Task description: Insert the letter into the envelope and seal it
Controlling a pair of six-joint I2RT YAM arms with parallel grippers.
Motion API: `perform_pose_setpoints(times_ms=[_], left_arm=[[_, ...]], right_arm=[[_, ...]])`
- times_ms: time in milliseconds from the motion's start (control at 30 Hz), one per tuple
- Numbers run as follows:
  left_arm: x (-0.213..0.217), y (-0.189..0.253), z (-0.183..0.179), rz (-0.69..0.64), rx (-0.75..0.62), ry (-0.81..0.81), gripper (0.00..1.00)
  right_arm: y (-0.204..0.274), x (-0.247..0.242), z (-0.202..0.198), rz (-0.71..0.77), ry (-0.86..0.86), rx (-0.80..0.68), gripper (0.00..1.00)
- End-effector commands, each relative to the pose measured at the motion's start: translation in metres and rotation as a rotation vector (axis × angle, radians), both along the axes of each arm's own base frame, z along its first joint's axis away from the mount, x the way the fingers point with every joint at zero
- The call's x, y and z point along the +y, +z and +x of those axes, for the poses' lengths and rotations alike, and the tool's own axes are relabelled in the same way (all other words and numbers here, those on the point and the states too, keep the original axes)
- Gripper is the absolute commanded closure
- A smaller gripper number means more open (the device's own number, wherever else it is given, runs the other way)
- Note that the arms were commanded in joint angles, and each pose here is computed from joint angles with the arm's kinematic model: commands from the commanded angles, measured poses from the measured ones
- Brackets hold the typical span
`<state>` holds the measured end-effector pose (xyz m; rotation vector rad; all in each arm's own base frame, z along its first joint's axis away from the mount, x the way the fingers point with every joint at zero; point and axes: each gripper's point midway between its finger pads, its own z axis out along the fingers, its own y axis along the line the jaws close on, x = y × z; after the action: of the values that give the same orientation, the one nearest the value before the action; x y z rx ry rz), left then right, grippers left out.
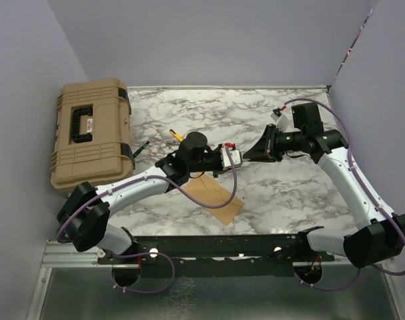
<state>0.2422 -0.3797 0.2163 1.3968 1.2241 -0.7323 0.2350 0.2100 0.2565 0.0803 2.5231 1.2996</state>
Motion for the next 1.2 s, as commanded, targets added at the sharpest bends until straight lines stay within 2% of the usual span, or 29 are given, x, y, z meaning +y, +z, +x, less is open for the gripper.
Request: perform_pose_setpoints(times_ms=[0,500,800,967,1167], left_arm=[[-0.009,0.012,0.005,0.022,-0.030,-0.006,1.00],[-0.020,0.002,0.016,0.098,0.059,0.019,1.00],[-0.032,0.007,0.020,0.098,0.018,0.005,1.00],[-0.042,0.031,0.018,0.037,-0.075,-0.011,1.00],[-0.054,0.062,0.016,-0.048,-0.095,-0.043,1.00]], right_arm=[[-0.004,0.000,-0.002,-0.021,0.033,0.005,0.99],[-0.030,-0.020,0.010,-0.230,-0.044,-0.015,0.99],[-0.050,-0.024,0.010,-0.307,-0.080,0.020,1.00],[-0.064,-0.021,0.000,-0.279,-0.087,0.078,0.99],[-0.075,-0.021,-0.008,-0.277,-0.099,0.129,0.99]])
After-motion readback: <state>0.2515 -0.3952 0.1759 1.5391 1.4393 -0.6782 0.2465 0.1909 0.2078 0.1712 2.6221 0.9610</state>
